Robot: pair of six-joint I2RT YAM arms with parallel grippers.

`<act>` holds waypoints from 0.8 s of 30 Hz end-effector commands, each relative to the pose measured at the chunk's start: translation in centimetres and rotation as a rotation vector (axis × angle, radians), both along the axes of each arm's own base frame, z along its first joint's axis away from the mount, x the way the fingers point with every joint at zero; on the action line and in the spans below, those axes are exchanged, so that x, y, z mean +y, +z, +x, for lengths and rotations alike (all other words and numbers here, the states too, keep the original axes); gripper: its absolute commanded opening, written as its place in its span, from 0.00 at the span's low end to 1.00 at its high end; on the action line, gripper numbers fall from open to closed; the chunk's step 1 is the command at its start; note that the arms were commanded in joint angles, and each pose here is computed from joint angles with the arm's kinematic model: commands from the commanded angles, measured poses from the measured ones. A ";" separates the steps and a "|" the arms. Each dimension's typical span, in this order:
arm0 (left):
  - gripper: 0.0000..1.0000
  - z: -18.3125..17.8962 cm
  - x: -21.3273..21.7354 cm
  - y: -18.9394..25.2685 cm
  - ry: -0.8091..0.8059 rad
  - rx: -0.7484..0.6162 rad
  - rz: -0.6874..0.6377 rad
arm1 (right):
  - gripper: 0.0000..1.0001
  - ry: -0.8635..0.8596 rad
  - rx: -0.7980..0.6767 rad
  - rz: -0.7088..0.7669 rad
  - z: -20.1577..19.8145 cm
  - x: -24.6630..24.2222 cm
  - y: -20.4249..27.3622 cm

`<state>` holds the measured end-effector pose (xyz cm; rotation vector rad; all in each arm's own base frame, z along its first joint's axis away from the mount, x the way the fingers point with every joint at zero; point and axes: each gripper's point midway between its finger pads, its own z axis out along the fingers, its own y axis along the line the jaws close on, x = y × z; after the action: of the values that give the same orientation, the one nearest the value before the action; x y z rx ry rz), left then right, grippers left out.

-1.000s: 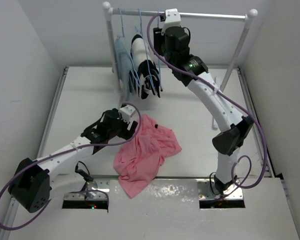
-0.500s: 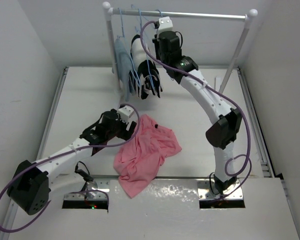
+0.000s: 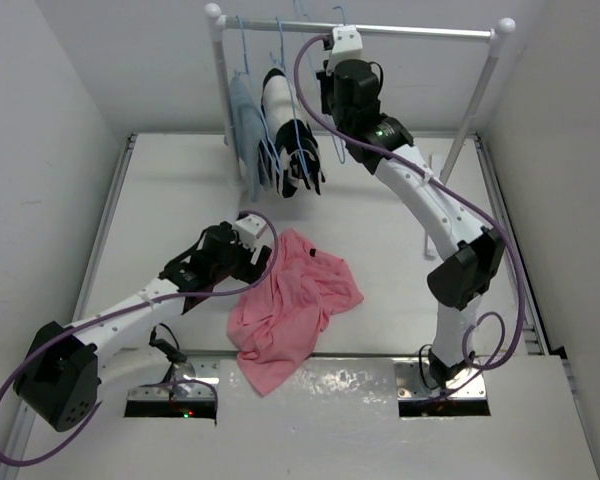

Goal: Place the t-shirt on the hanger
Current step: Pick up the hanger from the clothesline.

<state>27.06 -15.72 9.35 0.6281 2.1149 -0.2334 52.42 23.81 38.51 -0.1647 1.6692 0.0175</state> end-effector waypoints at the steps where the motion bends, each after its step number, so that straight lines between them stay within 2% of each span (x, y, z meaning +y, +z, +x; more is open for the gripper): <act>1: 0.79 0.8 0.0 1.1 0.016 -0.040 -0.028 | 0.00 -0.043 -0.146 0.078 -2.1 -2.0 6.7; 6: 0.79 1.0 -0.2 1.0 0.006 -0.044 -0.023 | 0.00 0.052 -0.207 0.041 -3.9 -1.7 8.3; 10: 0.79 1.1 0.0 0.6 -0.002 -0.051 -0.001 | 0.00 0.037 -0.170 0.007 -4.5 -2.5 7.4; 15: 0.78 0.8 -0.4 0.1 -0.057 -0.043 0.021 | 0.00 0.073 -0.132 -0.016 -5.7 -2.6 5.5; 24: 0.76 0.6 -1.5 0.0 -0.132 -0.026 0.020 | 0.00 0.109 0.025 -0.092 -9.2 -4.2 -0.3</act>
<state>27.02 -16.21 8.14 0.7479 2.1115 -0.2296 45.22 20.36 36.82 -0.3156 1.7053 -0.0019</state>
